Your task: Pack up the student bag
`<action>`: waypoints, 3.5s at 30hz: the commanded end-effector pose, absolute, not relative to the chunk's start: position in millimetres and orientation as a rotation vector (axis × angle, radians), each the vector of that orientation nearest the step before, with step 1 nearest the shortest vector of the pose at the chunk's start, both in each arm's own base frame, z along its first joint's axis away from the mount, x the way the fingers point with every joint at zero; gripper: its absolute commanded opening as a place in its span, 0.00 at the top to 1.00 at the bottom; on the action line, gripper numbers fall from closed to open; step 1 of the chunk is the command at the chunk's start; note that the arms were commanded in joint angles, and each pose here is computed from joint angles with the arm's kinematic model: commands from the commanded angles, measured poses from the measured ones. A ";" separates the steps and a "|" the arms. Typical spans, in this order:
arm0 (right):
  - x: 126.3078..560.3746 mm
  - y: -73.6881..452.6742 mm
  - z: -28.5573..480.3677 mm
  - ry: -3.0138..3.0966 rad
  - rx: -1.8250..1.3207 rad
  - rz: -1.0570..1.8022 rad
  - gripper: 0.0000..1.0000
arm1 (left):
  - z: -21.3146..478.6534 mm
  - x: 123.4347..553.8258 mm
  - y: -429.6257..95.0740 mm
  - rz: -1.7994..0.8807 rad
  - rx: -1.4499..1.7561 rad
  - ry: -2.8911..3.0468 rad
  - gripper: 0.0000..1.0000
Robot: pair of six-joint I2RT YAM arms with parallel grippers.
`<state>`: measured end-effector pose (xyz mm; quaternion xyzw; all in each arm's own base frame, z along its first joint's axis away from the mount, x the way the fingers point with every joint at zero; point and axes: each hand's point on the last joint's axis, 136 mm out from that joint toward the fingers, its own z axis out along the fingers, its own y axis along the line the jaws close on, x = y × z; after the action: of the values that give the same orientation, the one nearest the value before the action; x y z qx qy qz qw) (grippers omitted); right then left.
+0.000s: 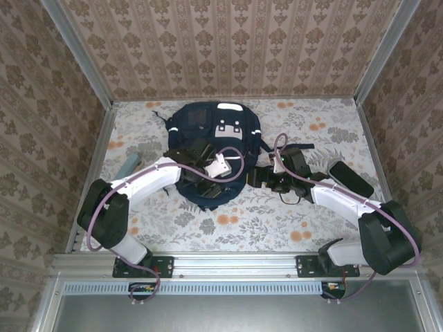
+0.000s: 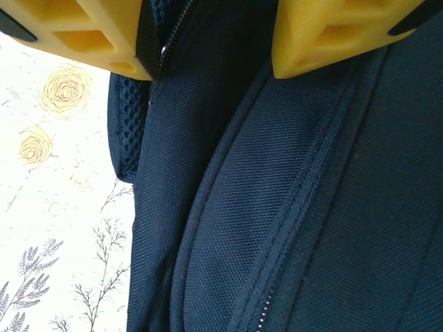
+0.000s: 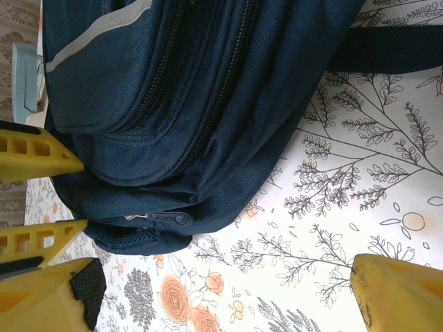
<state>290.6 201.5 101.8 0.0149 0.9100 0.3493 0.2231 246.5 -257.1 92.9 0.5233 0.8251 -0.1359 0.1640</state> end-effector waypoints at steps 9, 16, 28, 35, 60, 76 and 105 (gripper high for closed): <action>287.5 204.4 102.2 2.509 0.045 1.013 0.08 | 82.3 248.9 -265.3 -0.424 1.568 2.363 0.55; 286.1 204.4 100.7 2.506 0.023 1.013 0.12 | 91.7 244.5 -269.0 -0.475 1.578 2.348 0.81; 287.2 232.7 108.2 2.426 -0.138 1.099 0.25 | 172.9 240.0 -278.8 -0.654 1.435 2.119 1.00; 292.6 264.5 152.0 2.248 -0.178 1.321 0.25 | 202.3 234.1 -278.5 -0.721 1.389 2.028 1.00; 304.7 313.1 169.0 2.103 -0.215 1.547 0.22 | 202.5 232.9 -282.5 -0.793 1.355 2.003 1.00; 278.6 304.9 183.4 2.028 -0.320 1.557 0.26 | 195.7 240.8 -279.3 -0.759 1.328 2.032 1.00; 274.5 299.4 147.8 2.240 -0.460 1.134 0.63 | 196.8 238.6 -283.8 -0.812 1.332 2.032 1.00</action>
<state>273.2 300.0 139.7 -0.1411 0.8332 0.4630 0.2674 238.5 -268.8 169.9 0.4961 0.7884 -0.2604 0.2540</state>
